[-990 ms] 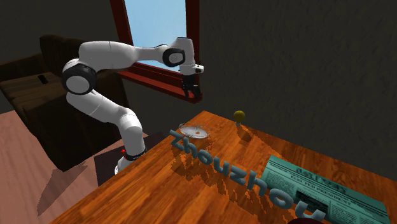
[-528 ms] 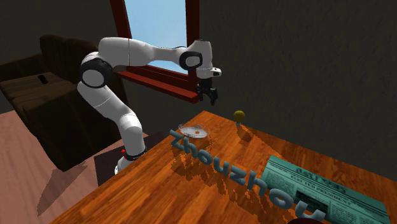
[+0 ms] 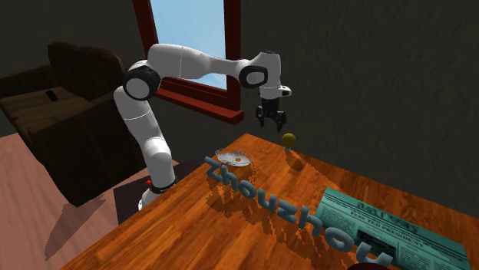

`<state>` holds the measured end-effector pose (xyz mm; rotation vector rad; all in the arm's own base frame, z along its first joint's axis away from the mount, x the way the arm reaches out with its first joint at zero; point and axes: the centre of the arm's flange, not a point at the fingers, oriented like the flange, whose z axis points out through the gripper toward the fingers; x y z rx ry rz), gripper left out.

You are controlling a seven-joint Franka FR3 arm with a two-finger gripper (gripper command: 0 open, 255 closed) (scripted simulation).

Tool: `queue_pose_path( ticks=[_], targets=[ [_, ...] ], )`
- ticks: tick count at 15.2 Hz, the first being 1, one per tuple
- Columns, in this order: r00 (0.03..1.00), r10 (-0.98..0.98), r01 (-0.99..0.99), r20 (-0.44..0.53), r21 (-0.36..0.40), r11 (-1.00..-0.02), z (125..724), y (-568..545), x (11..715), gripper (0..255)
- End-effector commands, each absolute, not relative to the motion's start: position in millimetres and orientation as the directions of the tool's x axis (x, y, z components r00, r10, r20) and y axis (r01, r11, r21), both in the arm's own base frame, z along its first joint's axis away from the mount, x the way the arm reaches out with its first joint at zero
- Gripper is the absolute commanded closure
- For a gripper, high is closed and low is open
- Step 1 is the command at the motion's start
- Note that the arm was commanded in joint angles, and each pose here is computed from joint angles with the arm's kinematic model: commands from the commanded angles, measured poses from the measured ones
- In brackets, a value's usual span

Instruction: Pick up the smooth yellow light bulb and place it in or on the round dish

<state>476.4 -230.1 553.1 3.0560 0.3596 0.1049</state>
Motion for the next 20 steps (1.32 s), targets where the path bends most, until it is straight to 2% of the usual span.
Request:
queue_pose_path(
  ticks=[1,6,14,20],
  targets=[
    [0.966,0.253,0.249,0.059,0.072,-0.966,551.7,-248.1,495.4,0],
    [0.955,0.293,0.288,0.057,0.073,-0.955,546.9,-294.7,539.3,0],
    [0.955,0.293,0.288,0.057,0.073,-0.955,507.1,-296.8,542.4,0],
    [0.955,0.293,0.288,0.057,0.073,-0.955,507.1,-296.8,542.4,0]
  ],
)
